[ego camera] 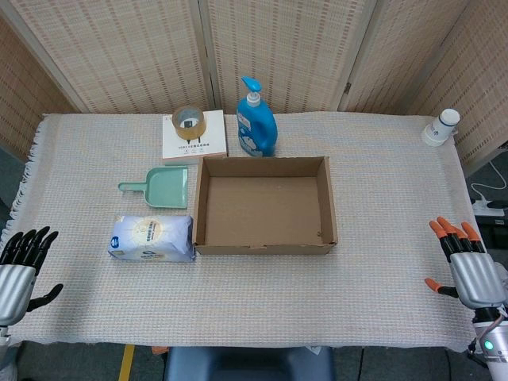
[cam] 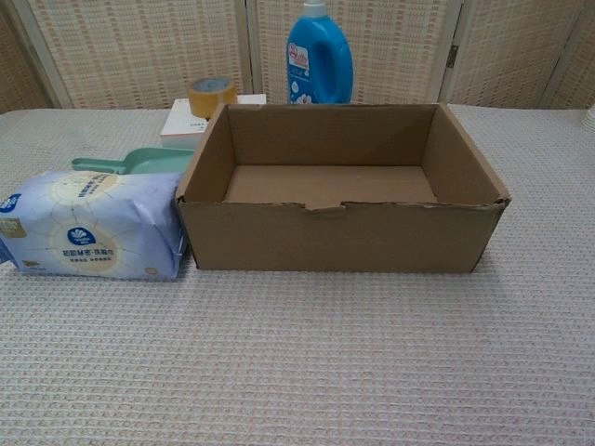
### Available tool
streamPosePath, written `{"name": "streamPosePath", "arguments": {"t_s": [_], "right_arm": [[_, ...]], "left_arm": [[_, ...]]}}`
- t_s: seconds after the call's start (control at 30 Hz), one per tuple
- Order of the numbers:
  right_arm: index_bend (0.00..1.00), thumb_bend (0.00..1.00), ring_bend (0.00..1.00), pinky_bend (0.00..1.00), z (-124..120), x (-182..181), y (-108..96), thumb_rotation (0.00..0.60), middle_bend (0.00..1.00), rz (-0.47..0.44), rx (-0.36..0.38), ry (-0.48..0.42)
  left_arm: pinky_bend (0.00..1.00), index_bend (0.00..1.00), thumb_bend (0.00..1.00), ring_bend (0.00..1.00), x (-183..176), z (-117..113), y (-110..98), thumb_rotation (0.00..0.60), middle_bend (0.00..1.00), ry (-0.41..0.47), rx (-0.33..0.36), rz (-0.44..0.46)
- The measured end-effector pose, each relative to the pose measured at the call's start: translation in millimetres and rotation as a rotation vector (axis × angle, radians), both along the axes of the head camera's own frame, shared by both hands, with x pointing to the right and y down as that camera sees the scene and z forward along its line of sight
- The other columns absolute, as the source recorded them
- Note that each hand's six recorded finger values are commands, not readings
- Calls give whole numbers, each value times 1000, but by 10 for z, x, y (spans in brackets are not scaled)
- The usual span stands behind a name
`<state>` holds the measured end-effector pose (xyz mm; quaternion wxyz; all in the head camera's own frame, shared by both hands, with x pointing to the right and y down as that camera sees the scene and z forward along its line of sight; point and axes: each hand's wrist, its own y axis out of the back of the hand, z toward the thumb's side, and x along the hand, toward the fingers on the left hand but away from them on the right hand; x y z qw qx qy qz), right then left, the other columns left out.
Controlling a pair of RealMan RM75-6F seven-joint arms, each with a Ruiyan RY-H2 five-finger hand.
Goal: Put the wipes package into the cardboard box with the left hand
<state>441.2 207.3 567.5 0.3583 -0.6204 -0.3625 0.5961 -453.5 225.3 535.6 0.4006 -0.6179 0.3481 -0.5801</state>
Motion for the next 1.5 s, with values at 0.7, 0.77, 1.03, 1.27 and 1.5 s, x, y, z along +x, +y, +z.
{"name": "streamPosePath", "arguments": {"t_s": [0.7,0.77,1.03,1.27,1.5], "right_arm": [[56,0,0,0,-24,-40,31,600,0,-14,2,-9],[56,0,0,0,-26,-36,27,600,0,-12,2,-9],[56,0,0,0,-13,-24,18,600,0,-12,-10,-19],[56,0,0,0,-28,-2,2,600,0,-2,-6,-20],[50,0,0,0,-23,15,-8,600,0,5,-9,-20]], "left_arm": [[40,0,176,0,744,174,-226,600,0,112,-182,24],[40,0,177,0,844,251,-256,600,0,114,-188,20],[40,0,176,0,1263,433,-408,600,0,133,-176,48],[38,0,178,0,1419,537,-516,600,0,98,-129,111],[31,0,178,0,1410,787,-624,600,0,20,-154,149]]}}
